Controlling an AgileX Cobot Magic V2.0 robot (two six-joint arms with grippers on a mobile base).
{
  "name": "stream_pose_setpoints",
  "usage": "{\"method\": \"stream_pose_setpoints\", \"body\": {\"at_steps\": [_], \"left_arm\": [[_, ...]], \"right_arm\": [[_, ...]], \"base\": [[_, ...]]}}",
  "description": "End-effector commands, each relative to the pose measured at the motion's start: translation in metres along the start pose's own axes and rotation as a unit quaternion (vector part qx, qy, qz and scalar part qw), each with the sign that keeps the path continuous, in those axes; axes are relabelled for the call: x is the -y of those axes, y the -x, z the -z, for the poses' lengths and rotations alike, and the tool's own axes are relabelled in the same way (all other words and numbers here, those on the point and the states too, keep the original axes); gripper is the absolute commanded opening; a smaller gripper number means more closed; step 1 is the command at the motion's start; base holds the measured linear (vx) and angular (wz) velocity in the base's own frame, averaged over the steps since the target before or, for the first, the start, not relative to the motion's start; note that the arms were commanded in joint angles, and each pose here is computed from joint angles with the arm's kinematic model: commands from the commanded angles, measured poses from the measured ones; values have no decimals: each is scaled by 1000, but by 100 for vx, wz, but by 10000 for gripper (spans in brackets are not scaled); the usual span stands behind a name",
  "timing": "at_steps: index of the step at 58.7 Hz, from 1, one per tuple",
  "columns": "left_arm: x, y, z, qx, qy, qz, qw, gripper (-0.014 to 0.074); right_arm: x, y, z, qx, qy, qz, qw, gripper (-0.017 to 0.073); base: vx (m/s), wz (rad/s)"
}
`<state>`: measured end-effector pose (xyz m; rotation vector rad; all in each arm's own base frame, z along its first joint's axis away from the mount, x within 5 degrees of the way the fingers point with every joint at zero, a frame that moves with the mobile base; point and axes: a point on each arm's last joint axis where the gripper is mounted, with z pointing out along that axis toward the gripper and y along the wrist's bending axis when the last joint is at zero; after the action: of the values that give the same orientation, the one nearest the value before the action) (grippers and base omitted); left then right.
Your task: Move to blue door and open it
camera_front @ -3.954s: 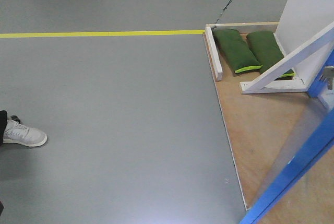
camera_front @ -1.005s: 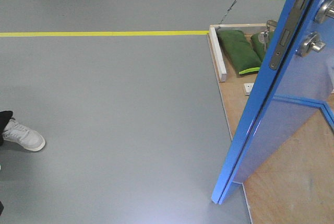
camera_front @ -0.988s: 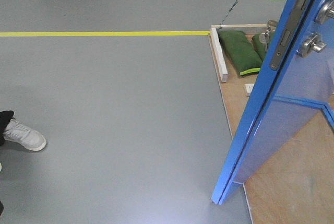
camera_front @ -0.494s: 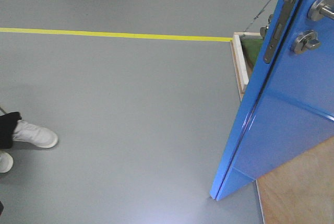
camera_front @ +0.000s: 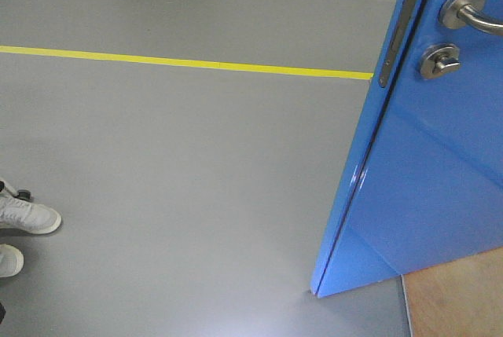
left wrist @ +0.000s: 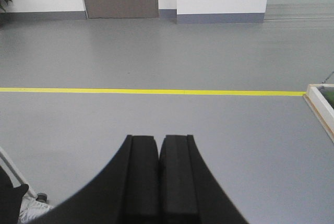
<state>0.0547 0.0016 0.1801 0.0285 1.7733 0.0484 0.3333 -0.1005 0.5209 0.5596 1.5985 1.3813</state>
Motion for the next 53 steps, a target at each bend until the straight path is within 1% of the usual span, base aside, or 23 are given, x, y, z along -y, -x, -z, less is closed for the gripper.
{"method": "stream_pose_setpoints", "body": {"at_steps": [1,31,53], "left_arm": [[0,17,4,62,-4,4,998,73],[0,17,4,62,-4,4,998,73],[0,17,4,62,-4,4,998,73]], "right_arm": [[-26,-3,6,31,38,17,999,12],[-26,-3,6,30,38,17,999,12],[-26,-3,6,30,38,17,999,12]], "base": [[28,6],[29,4],[29,-3]]}}
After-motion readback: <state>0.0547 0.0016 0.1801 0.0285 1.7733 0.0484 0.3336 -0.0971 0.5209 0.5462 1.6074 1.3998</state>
